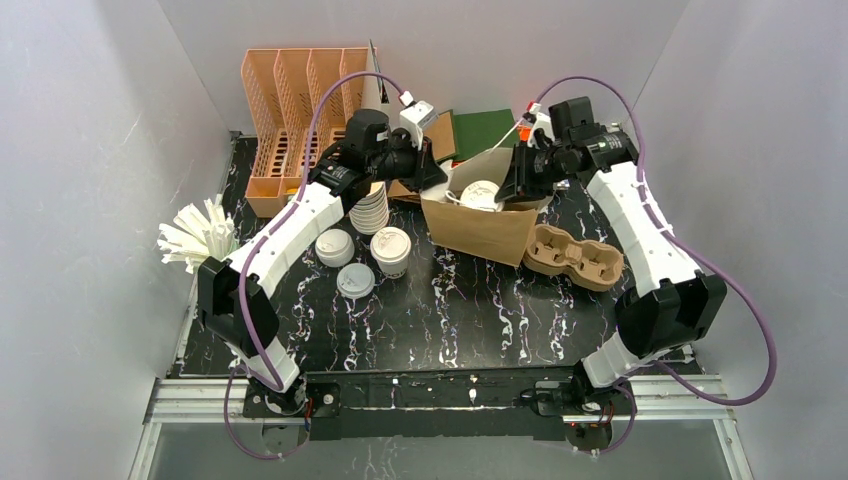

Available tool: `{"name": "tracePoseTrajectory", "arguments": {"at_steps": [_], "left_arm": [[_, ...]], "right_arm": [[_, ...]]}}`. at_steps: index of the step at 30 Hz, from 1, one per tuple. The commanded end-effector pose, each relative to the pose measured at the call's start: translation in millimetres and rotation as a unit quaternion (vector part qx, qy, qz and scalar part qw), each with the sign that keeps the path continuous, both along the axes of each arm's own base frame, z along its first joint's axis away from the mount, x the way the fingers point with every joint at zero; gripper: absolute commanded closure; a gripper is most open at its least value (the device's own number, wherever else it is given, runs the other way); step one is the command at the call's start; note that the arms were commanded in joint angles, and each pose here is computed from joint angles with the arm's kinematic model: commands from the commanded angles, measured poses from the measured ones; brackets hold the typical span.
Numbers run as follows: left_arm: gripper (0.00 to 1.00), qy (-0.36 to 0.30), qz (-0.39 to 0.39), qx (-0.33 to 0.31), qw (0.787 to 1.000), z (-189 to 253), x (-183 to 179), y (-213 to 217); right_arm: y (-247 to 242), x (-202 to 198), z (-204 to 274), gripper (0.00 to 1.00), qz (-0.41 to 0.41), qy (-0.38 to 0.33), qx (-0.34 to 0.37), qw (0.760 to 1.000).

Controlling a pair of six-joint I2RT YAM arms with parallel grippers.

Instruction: Pack the takeout coffee

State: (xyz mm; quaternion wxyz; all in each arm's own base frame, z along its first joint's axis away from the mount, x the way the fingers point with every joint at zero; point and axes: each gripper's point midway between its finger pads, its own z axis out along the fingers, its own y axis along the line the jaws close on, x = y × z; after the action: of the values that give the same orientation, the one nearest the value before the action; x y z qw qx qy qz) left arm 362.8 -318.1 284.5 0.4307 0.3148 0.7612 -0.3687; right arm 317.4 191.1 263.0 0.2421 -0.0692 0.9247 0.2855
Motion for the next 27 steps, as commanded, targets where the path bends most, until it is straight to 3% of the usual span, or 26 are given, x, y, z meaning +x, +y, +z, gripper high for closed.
{"name": "tracePoseTrajectory", "arguments": {"at_steps": [1,7,13,19,25,27], "left_arm": [[0.98,-0.025,0.034,0.003,0.999,22,-1,18],[0.95,-0.008,0.068,-0.003,0.998,22,6,21],[0.88,0.028,0.089,-0.006,0.996,26,19,15],[0.87,0.06,0.097,-0.013,0.993,20,23,9],[0.87,0.062,0.093,-0.007,0.994,17,27,4],[0.81,0.052,0.08,-0.004,0.995,20,27,2]], "right_arm": [[-19,17,42,0.99,-0.049,-0.019,0.062,0.997],[-11,9,45,0.99,-0.009,-0.056,0.088,0.995],[12,-5,9,0.99,0.035,-0.063,0.049,0.996],[48,-4,-21,0.99,0.084,-0.077,0.006,0.993],[62,-12,-37,0.99,0.126,-0.088,-0.028,0.988],[60,-14,-36,0.99,0.127,-0.092,-0.033,0.987]]}}
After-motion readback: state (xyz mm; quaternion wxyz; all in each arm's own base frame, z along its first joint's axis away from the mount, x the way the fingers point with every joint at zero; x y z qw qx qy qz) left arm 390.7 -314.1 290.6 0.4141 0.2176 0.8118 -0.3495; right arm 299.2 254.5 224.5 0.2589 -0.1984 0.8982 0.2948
